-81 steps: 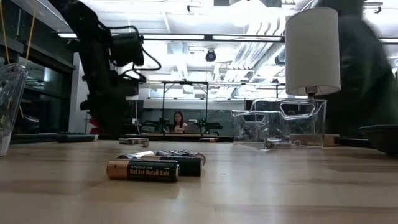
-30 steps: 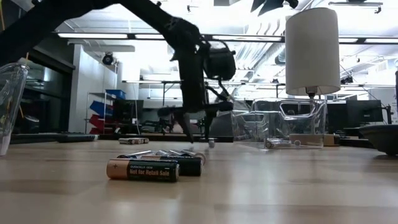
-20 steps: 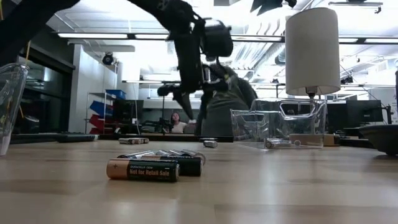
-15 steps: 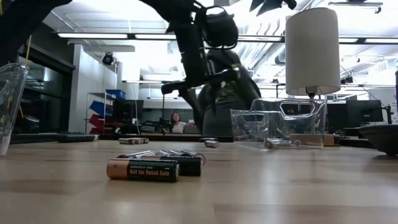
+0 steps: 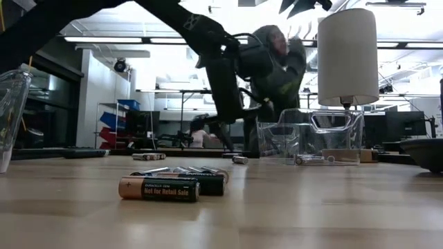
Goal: Sort batteries
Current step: Put the silver battery into the right transparent bin
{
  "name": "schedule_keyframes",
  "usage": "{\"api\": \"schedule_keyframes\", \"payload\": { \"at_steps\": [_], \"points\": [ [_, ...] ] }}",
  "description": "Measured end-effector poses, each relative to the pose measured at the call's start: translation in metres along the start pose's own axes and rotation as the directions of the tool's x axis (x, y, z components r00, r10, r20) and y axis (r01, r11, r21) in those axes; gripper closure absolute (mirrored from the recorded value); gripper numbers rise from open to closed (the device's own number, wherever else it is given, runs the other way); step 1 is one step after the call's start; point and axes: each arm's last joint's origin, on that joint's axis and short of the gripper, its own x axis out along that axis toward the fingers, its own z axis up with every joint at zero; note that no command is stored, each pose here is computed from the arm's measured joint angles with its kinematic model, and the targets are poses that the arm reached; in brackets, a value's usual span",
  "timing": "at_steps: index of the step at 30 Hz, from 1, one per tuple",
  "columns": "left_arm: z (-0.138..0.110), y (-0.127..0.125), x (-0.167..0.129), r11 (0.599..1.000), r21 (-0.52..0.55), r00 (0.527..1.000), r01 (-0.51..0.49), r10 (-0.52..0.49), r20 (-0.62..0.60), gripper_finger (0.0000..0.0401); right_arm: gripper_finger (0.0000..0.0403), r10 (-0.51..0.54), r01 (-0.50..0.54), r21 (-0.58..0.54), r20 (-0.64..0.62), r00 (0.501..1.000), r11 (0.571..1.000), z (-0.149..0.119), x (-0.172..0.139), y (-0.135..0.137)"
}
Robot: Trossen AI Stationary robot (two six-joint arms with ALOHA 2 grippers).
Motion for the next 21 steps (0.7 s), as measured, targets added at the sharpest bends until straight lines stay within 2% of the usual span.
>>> {"api": "schedule_keyframes", "payload": {
  "at_steps": [5,9,12,18,21],
  "points": [
    [-0.013,-0.002,0.003,0.992,-0.123,0.999,-0.010,0.004,-0.054,0.0239,0.0269,-0.033,0.033,0.021,0.005,0.999,0.999,0.003,0.004,-0.008],
    [-0.023,-0.008,-0.004,0.979,-0.202,1.000,0.001,-0.006,-0.027,0.0244,0.0269,-0.031,0.031,0.038,-0.001,1.000,0.999,0.005,0.007,-0.016],
    [-0.030,-0.009,0.006,0.968,-0.252,0.999,-0.017,0.008,-0.038,0.0251,0.0269,-0.022,0.022,0.031,-0.012,1.000,0.999,0.006,0.009,-0.019],
    [-0.042,-0.010,0.008,0.980,-0.192,0.999,-0.049,0.050,0.001,0.0265,0.0269,-0.046,0.046,-0.116,-0.003,0.999,0.992,0.009,0.012,-0.028],
    [-0.047,-0.012,0.003,0.982,-0.183,0.998,-0.048,0.054,0.028,0.0269,0.0269,-0.071,0.071,-0.136,0.006,0.997,0.988,0.012,0.014,-0.036]
  ]
}}
